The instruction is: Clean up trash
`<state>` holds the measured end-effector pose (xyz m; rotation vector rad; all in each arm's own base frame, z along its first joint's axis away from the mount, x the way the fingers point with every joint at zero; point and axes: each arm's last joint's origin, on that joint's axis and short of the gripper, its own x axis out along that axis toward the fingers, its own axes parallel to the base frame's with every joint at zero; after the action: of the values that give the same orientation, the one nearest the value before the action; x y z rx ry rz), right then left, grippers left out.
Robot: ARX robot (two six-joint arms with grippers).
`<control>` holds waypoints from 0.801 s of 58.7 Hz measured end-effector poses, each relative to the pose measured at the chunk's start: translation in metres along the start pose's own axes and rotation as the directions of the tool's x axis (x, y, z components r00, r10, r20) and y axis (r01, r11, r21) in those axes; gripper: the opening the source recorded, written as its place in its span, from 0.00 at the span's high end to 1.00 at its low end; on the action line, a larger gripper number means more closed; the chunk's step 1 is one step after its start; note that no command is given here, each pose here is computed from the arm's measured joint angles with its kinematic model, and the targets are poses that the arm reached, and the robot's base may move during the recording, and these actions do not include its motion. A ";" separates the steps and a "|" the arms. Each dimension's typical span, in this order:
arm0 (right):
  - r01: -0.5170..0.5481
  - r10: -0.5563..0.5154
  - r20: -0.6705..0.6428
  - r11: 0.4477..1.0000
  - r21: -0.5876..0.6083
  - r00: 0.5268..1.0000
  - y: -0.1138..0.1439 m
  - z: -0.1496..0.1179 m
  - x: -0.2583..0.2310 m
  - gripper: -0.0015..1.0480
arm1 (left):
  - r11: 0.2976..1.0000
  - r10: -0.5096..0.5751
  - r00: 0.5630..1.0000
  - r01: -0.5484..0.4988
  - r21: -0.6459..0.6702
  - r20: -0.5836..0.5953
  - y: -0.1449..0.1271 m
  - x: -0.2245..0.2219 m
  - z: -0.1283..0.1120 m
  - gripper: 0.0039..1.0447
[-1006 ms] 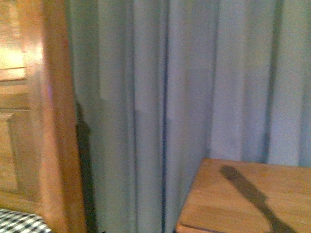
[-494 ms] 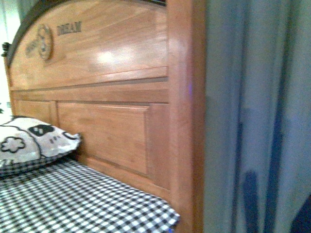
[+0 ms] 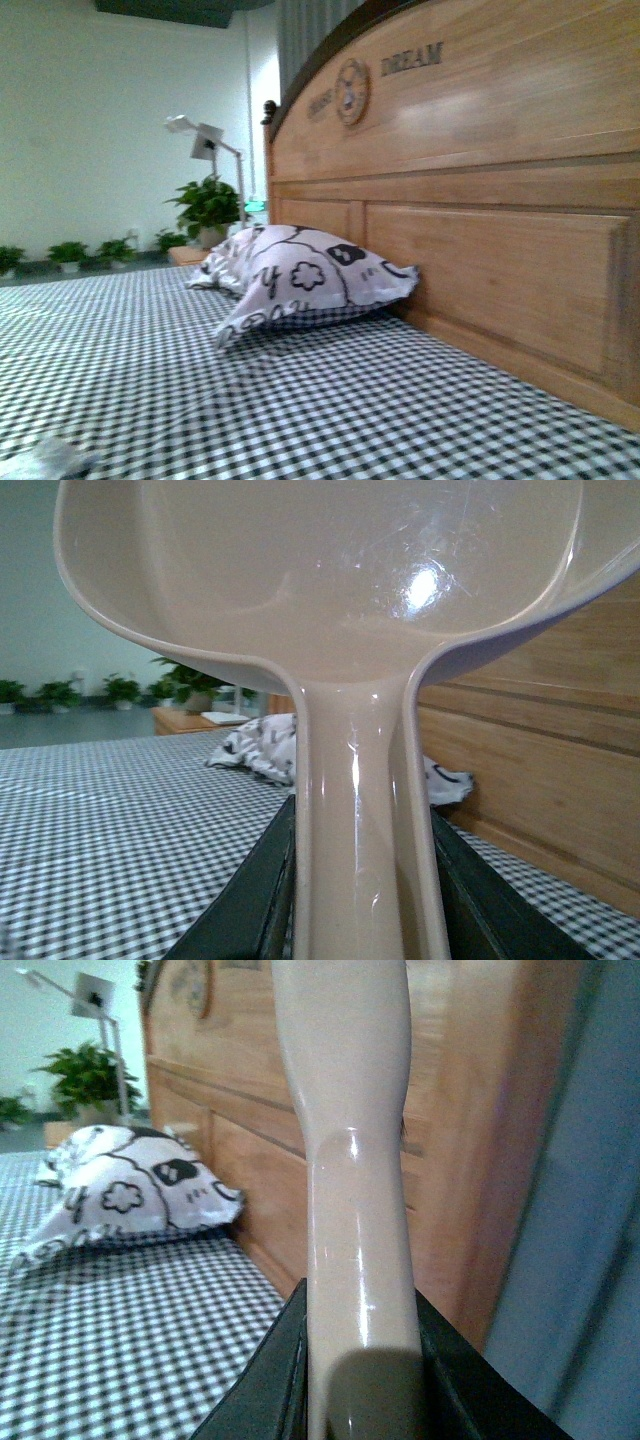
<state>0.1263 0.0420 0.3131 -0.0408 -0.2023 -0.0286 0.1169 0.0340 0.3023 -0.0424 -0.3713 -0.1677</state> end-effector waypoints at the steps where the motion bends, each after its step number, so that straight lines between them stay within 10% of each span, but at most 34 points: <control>1: 0.001 -0.001 0.000 1.000 0.000 1.000 0.000 0.000 0.000 0.80 | 1.000 -0.001 1.000 0.001 0.000 0.000 0.000 0.000 0.000 0.73; 22: -0.012 0.012 -0.006 1.000 -0.004 1.000 0.001 -0.001 0.001 0.80 | 1.000 0.007 1.000 -0.007 -0.001 0.004 0.000 -0.001 0.001 0.73; 32: 0.005 -0.005 -0.005 1.000 -0.002 1.000 0.000 -0.001 0.001 0.80 | 0.999 -0.027 0.921 0.018 -0.027 -0.388 0.009 0.015 -0.010 0.73; 47: 0.002 -0.002 0.003 1.000 0.001 1.000 0.000 0.000 -0.001 0.80 | 0.952 -0.162 0.808 0.279 0.126 -0.567 0.038 0.048 -0.049 0.73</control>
<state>0.1256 0.0416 0.3134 -0.0396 -0.2052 -0.0299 0.1850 0.0603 0.2742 0.2529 0.1939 -0.3635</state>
